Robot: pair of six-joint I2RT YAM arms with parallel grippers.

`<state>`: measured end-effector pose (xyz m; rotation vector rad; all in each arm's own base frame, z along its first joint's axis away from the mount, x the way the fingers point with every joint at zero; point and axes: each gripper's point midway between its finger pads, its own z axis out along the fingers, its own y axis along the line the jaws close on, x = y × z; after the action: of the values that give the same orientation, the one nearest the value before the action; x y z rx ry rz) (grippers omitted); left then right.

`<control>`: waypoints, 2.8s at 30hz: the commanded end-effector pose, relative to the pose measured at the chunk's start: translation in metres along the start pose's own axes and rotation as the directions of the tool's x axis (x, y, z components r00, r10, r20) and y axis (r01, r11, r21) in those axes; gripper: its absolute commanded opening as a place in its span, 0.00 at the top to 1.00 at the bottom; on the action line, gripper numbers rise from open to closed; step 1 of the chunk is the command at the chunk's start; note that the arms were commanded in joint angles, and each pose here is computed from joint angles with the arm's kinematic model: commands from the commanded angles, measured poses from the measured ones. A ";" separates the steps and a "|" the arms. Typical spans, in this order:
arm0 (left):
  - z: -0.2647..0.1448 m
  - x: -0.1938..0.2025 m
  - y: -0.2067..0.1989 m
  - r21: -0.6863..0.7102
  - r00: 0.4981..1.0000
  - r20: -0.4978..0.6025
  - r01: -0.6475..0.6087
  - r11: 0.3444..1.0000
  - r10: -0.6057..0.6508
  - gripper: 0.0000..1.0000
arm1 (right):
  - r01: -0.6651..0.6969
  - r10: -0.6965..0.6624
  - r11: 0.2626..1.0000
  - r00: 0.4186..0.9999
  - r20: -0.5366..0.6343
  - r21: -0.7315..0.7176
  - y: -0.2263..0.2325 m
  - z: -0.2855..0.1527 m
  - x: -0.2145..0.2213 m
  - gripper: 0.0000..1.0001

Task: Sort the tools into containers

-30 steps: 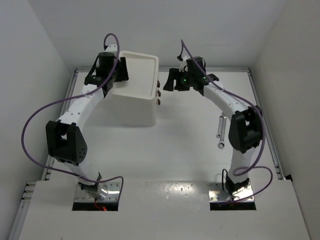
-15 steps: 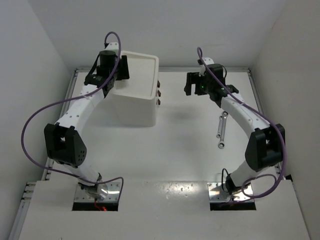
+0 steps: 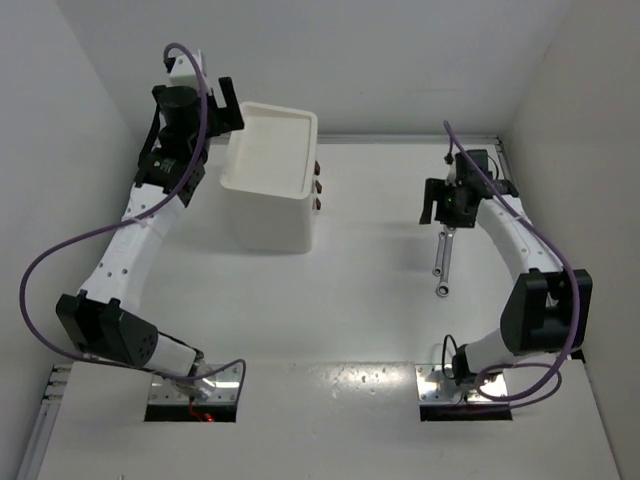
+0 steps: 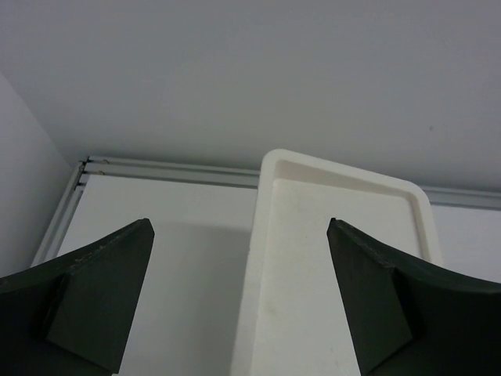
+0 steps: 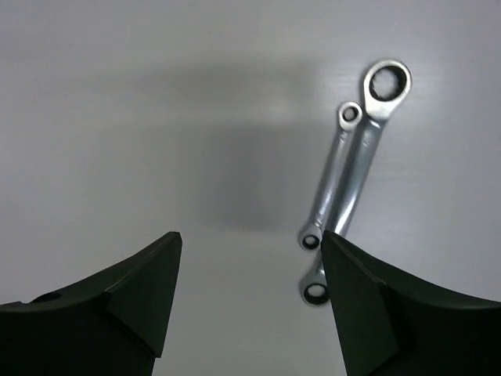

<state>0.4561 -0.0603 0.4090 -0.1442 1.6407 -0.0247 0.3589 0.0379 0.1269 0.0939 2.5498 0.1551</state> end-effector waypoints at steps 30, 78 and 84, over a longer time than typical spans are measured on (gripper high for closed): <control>-0.006 0.063 0.060 -0.136 0.987 -0.157 0.007 0.991 -0.029 0.00 | -0.201 0.285 0.941 0.905 -0.316 0.273 -0.097 0.078 0.060 0.61; 0.012 0.078 0.063 -0.160 0.980 -0.197 0.000 0.987 -0.032 0.00 | -0.320 0.291 0.947 0.841 -0.456 0.015 -0.038 0.059 0.078 1.00; 0.015 0.083 0.059 -0.138 0.977 -0.211 0.002 0.990 -0.031 0.00 | -0.345 0.286 0.932 0.889 -0.358 -0.112 -0.015 0.025 0.045 1.00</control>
<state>0.4552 -0.0114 0.3065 -0.2555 1.8913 0.0806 0.3178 0.0112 0.0258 0.5205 2.9801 0.4160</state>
